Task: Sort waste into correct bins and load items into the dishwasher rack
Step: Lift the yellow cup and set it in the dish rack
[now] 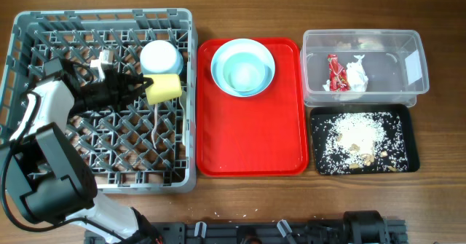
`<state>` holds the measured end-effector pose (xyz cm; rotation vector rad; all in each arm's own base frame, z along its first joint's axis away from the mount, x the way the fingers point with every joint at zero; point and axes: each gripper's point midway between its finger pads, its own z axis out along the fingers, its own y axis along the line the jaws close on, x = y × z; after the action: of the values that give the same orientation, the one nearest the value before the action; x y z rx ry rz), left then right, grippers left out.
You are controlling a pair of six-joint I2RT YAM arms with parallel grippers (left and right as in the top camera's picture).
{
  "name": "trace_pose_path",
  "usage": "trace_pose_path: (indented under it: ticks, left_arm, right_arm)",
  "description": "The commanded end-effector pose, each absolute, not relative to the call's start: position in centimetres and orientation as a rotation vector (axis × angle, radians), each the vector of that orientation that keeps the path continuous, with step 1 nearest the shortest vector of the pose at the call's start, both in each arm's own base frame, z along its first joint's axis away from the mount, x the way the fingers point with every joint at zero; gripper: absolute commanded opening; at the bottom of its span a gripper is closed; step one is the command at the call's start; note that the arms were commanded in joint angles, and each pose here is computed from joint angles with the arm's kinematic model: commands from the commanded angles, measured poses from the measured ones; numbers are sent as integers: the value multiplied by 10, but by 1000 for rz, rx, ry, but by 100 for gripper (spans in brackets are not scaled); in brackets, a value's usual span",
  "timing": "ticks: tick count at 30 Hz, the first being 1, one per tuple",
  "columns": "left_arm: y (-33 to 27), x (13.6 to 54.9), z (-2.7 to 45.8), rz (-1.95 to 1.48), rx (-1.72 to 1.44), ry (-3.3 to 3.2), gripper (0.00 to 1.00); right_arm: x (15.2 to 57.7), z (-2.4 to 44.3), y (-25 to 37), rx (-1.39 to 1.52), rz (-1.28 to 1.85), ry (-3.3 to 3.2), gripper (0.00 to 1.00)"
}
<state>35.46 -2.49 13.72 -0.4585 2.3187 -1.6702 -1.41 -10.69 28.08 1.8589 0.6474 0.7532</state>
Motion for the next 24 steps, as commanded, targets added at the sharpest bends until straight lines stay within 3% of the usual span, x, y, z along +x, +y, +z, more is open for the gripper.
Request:
trace_pose_path:
  ticks: [1, 2, 5, 8, 14, 17, 21, 24]
  left_arm:
    - [-6, 344, 91, -1398, -663, 2576, 4]
    - [2, 339, 79, -1295, -748, 2648, 4]
    - [16, 333, 68, -1188, -911, 2701, 24]
    - [21, 322, 65, -1167, -979, 2735, 38]
    - [41, 304, 74, -971, -1057, 2777, 52]
    - [41, 298, 91, -948, -1043, 2757, 100]
    - [38, 293, 112, -926, -1015, 2728, 100]
    - [62, 287, 125, -659, -1087, 2682, 100]
  right_arm:
    - [-15, 282, -109, 1860, 746, 631, 100]
    - [-15, 282, -109, 1860, 746, 631, 100]
    - [-15, 282, -109, 1860, 746, 631, 100]
    - [-15, 282, -109, 1860, 746, 631, 100]
    - [-15, 282, -109, 1860, 746, 631, 100]
    - [-15, 282, -109, 1860, 746, 631, 100]
    - [-15, 282, -109, 1860, 746, 631, 100]
    - [-15, 282, -109, 1860, 746, 631, 100]
